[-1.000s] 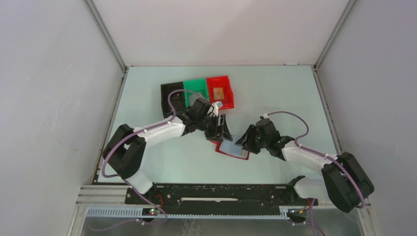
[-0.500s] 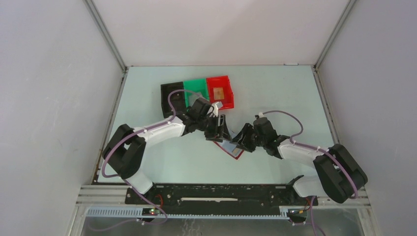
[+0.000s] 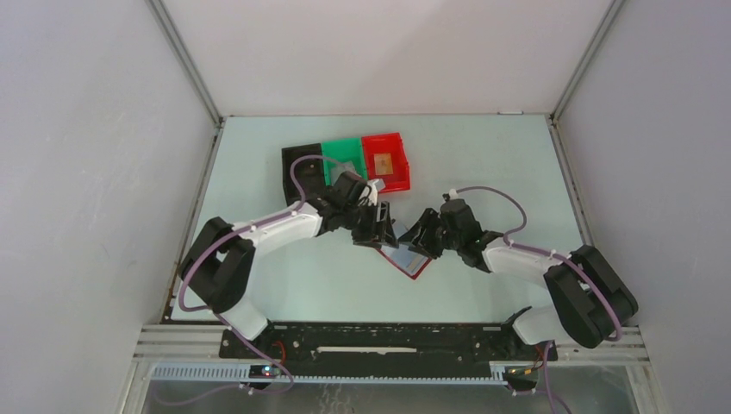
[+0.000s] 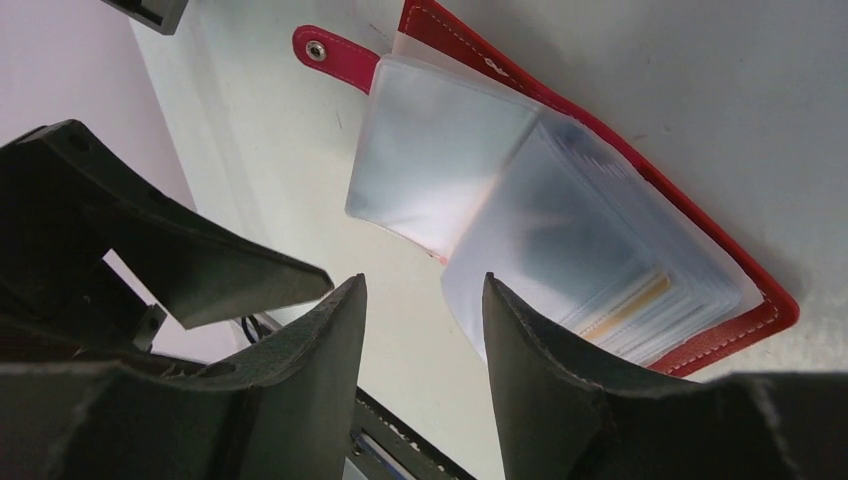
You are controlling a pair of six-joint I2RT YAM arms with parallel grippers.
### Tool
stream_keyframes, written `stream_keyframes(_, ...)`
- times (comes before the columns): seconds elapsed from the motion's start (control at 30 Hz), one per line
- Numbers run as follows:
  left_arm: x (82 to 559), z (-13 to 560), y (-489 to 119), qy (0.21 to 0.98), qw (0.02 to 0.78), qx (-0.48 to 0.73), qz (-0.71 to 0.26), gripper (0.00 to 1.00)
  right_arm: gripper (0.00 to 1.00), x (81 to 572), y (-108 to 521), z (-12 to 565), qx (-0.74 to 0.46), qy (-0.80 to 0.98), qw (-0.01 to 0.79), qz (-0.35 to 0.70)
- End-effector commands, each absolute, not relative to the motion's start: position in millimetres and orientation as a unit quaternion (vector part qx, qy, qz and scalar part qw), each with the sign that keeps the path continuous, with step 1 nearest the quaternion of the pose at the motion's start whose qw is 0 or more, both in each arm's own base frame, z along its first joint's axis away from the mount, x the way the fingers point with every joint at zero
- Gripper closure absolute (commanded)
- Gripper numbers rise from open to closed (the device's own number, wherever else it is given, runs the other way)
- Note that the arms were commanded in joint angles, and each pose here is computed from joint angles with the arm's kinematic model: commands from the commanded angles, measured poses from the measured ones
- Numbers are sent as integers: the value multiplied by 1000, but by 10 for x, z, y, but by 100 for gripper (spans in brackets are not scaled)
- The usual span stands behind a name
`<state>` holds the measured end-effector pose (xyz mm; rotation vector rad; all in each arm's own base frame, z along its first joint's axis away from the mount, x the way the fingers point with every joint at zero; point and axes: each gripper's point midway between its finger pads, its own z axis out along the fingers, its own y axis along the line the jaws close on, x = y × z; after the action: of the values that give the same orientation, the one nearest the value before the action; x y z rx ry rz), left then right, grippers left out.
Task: Take the credit cards out of the card holder
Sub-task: Remove the credit card from the card holder.
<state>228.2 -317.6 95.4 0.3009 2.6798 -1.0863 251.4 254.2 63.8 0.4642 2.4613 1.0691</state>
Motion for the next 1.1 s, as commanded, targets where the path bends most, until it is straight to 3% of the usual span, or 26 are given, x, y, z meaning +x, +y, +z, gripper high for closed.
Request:
stream_keyframes(0.0,2410,1079,-3093,914,170,141,-340,35,45,2651,2461,860,177,875,241,381)
stream_keyframes(0.27,2397,1036,-3268,917,208,253,-225,37,44,2528,1585,935,241,873,312,285)
stream_keyframes(0.43,2392,1017,-3546,909,212,283,-222,37,42,2420,1182,936,277,864,332,259)
stream_keyframes(0.6,2402,892,-3633,909,199,300,-210,31,42,2338,1100,879,282,869,322,247)
stream_keyframes(1.07,2327,502,-3655,916,144,320,-192,33,42,2364,1161,861,280,870,313,260)
